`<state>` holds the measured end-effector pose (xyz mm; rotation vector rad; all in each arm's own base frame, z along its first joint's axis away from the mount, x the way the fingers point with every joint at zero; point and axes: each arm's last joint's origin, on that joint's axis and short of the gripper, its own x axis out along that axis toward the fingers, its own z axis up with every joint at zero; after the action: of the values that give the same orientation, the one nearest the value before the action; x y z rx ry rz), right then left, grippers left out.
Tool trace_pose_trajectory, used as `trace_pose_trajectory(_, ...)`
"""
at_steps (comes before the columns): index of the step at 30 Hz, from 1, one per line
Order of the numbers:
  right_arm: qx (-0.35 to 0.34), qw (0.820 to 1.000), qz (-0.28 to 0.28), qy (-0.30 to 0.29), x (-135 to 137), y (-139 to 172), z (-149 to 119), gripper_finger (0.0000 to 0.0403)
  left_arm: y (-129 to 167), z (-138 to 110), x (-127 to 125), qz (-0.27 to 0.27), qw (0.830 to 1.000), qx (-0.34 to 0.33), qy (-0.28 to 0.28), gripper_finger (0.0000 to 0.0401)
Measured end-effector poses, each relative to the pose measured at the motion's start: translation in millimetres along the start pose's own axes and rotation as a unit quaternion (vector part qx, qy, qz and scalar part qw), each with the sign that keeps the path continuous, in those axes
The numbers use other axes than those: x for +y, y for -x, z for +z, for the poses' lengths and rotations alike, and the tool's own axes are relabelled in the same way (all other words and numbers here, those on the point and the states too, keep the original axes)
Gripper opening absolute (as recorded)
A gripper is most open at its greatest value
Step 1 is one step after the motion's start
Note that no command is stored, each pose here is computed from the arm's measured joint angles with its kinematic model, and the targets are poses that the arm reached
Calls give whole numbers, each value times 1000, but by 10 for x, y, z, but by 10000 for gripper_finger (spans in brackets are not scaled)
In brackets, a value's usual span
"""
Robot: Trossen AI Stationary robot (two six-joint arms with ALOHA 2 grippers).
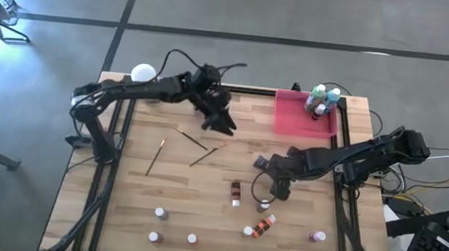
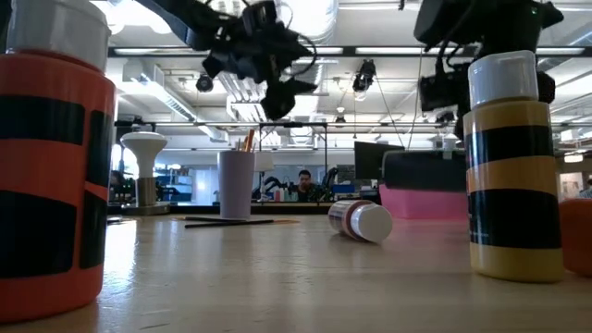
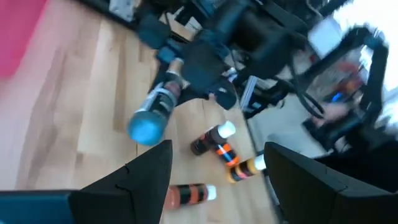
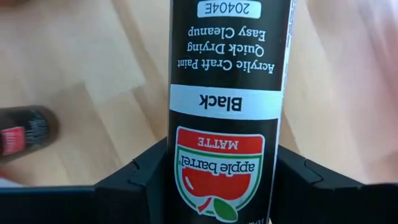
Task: Pick & Place Paint Supplies
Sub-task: Put the large black paint bottle into the pink bin
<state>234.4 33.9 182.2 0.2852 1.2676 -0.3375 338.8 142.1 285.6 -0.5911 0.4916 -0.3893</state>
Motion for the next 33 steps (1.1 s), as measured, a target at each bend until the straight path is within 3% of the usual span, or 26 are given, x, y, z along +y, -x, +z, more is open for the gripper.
trace_pose_trajectory(6, -33, 997, -6, 63, 47, 112, 119, 188, -29, -108, 391, -41, 988, 28, 145, 259)
trace_pose_trajectory(12, -47, 994, -21, 97, 53, 144, 154, 189, -395, -268, 724, -141, 949, 87, 267, 259)
trace_pose_trajectory(19, -49, 991, -27, 120, 49, 143, 154, 186, -825, -131, 828, -216, 922, 134, 292, 259)
trace_pose_trajectory(26, -74, 986, -16, 151, 125, 270, 251, 188, -1011, 64, 899, -226, 921, 142, 285, 259)
trace_pose_trajectory(33, -113, 975, -8, 193, 275, 468, 341, 184, -1060, 48, 908, -226, 918, 148, 291, 259)
